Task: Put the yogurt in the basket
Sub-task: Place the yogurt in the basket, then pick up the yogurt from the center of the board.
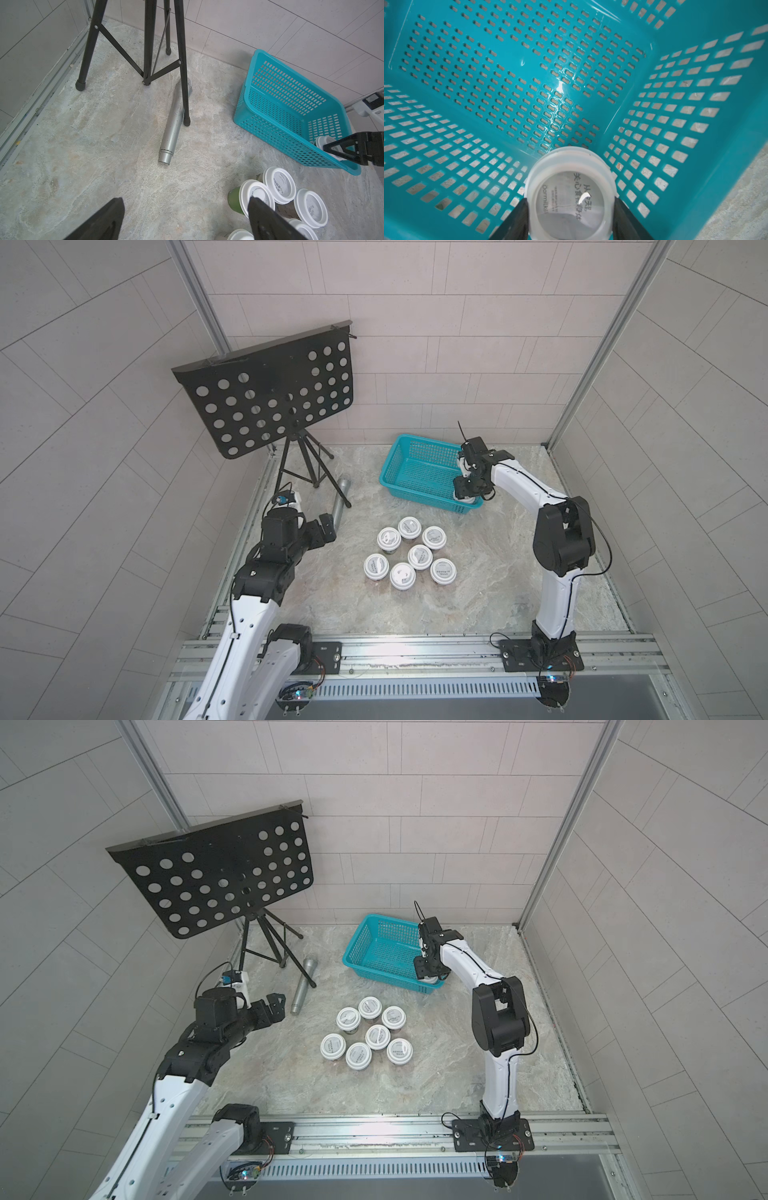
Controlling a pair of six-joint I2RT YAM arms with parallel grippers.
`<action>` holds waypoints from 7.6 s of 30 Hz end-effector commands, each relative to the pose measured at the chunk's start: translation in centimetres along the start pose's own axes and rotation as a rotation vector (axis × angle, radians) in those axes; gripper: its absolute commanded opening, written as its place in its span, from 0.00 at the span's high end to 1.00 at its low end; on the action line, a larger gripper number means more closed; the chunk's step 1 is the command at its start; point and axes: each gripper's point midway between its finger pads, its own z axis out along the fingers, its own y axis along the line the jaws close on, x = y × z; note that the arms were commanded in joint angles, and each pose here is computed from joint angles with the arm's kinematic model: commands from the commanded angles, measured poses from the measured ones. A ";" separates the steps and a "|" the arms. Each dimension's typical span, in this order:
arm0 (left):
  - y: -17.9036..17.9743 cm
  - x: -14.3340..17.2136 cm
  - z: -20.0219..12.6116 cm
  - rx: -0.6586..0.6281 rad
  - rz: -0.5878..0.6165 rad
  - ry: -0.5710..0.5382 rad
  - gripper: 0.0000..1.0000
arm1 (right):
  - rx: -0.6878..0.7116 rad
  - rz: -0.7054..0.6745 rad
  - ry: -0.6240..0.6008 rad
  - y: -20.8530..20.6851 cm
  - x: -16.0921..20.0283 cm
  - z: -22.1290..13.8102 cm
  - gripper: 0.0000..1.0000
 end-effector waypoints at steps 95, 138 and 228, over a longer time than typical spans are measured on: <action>-15.1 13.7 11.5 0.064 0.710 0.572 0.27 | -0.257 0.132 -0.322 1.3 12.5 -12.8 0.22; -13.3 16.0 12.3 0.006 0.699 0.623 0.24 | -0.268 0.140 -0.280 1.6 12.7 -11.4 0.22; -14.3 4.0 7.6 0.054 0.481 0.474 0.38 | -0.200 0.315 -0.093 -3.3 3.8 -1.0 0.63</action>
